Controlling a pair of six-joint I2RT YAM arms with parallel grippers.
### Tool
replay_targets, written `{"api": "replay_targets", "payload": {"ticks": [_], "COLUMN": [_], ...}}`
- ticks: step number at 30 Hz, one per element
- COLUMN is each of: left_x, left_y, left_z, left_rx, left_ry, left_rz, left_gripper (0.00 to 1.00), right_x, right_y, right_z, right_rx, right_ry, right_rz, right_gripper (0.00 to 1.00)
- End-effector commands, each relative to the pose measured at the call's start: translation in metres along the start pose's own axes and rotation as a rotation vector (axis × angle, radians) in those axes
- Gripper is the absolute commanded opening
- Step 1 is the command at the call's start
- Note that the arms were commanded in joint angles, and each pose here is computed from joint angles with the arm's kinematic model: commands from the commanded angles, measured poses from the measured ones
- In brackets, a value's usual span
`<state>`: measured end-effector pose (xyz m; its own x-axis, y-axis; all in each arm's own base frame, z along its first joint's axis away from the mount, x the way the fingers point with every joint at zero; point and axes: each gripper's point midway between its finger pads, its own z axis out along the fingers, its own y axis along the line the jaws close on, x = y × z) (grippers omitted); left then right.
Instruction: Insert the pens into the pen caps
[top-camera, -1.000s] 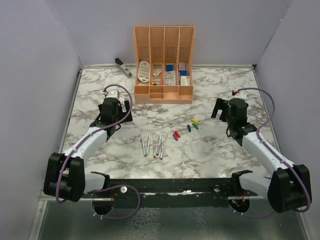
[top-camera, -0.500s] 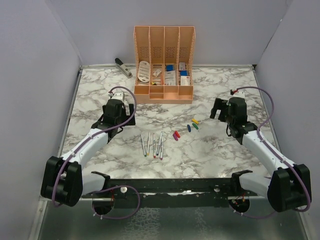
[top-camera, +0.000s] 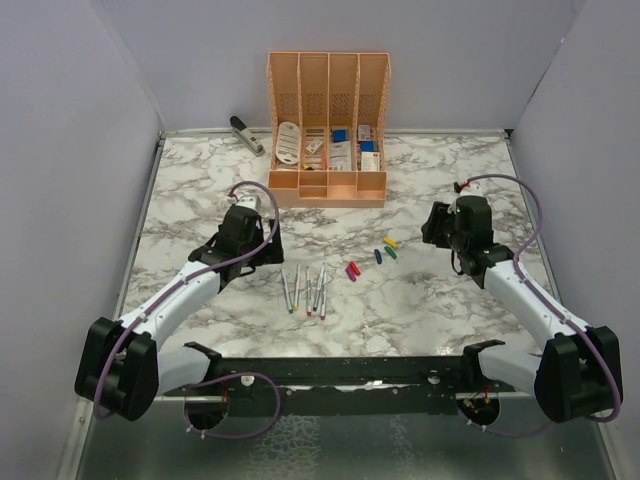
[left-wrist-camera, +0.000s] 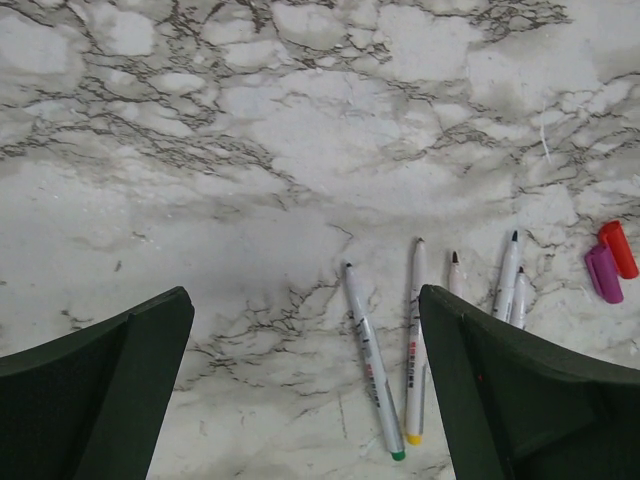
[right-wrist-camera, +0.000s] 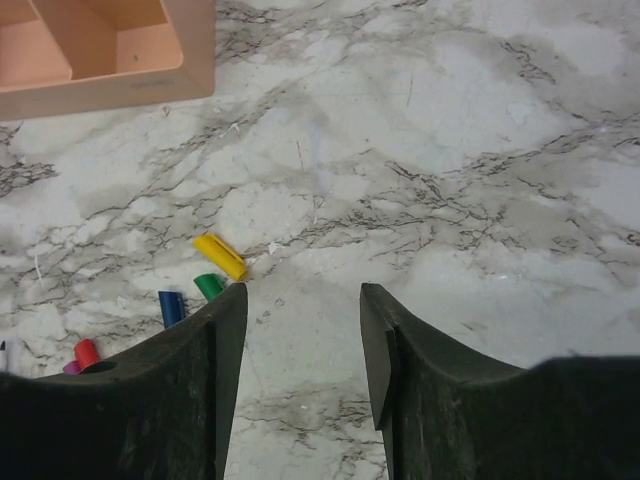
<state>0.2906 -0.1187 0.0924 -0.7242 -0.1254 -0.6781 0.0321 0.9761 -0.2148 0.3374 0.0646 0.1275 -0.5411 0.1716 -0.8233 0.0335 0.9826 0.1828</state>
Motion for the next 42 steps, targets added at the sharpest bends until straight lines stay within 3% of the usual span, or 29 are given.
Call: {"api": "replay_targets", "payload": {"ticks": [1,9,11,14,17,19,26,42], "left_x": [0.003,0.013,0.014,0.014,0.014,0.01,0.013,0.048], "left_y": [-0.016,-0.027,-0.028,-0.033,-0.039,-0.039,-0.034,-0.031], "left_z": [-0.013,-0.025,-0.026,-0.029,-0.032,-0.035,-0.034,-0.024], "left_rx": [0.019,-0.059,-0.081,-0.087,-0.078,-0.078,-0.098,-0.114], "left_ry": [-0.008,-0.012,-0.028,-0.044,-0.058,-0.077,-0.075,0.071], "left_rz": [-0.062,-0.039,-0.034,-0.036,-0.049,-0.066,-0.053,-0.029], "left_gripper": [0.99,0.99,0.99,0.99,0.99,0.99,0.99,0.81], "right_x": [-0.001,-0.005,-0.011,-0.019,-0.02,-0.026,-0.022,0.023], "right_y": [0.015,0.038,0.048,0.061,0.073,0.074,0.087,0.097], "right_z": [0.0,-0.01,-0.014,-0.018,-0.017,-0.014,-0.012,-0.002], "right_rx": [-0.071,-0.202,-0.258,-0.328,-0.38,-0.352,-0.317,-0.241], "right_ry": [0.019,-0.002,-0.038,-0.073,-0.037,-0.021,-0.019,0.106], "right_rz": [0.005,0.017,0.039,0.07,0.027,-0.025,-0.102,-0.144], "right_gripper": [0.45,0.11,0.09,0.11,0.3,0.35,0.37,0.34]}}
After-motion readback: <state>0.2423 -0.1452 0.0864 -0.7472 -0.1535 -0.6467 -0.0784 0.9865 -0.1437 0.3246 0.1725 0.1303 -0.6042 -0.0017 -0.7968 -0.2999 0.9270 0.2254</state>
